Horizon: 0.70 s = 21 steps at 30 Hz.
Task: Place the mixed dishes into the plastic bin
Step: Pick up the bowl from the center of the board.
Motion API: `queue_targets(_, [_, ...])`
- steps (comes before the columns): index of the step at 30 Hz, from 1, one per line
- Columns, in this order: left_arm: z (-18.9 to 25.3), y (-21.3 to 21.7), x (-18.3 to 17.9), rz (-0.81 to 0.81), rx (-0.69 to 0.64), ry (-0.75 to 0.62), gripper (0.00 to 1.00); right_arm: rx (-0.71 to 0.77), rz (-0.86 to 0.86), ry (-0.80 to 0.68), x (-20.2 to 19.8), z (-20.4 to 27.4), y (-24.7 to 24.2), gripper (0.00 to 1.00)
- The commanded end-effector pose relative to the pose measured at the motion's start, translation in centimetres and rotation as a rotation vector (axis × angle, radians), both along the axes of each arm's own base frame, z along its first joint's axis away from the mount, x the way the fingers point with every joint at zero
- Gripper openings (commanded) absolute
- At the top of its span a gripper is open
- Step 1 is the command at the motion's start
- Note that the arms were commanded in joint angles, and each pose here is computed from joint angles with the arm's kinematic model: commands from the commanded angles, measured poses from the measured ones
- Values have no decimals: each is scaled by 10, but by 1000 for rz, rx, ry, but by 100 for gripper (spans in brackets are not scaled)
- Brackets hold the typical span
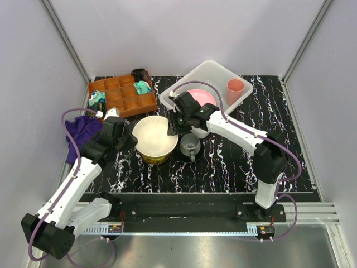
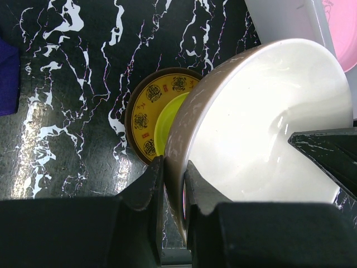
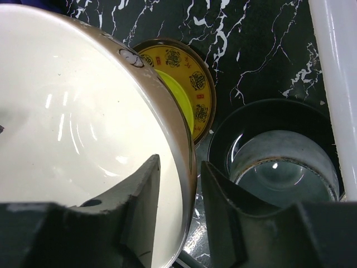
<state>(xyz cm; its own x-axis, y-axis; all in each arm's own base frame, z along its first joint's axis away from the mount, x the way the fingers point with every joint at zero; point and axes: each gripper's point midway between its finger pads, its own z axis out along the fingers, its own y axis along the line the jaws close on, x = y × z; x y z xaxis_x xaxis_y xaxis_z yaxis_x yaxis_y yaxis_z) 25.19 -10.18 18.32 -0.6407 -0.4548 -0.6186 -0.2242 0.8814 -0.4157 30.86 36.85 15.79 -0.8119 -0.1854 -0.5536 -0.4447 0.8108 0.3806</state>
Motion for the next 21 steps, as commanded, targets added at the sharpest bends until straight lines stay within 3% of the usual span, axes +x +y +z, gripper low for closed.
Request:
queue_targets(1, [87,-26,34,-1,-223,-307,0,31,9,-49,1,21,4,40])
queue_targets(11, [84,-27,33,-3,-232,-313,0,33,12,-28,-3,15,5,0])
queue_targets(16, [83,-26,32,-1,-233,-313,0,46,-7,-41,-1,22,3,0])
queue_targets(21, [81,-26,30,4,-243,-312,18,69,-10,-53,-2,33,4,0])
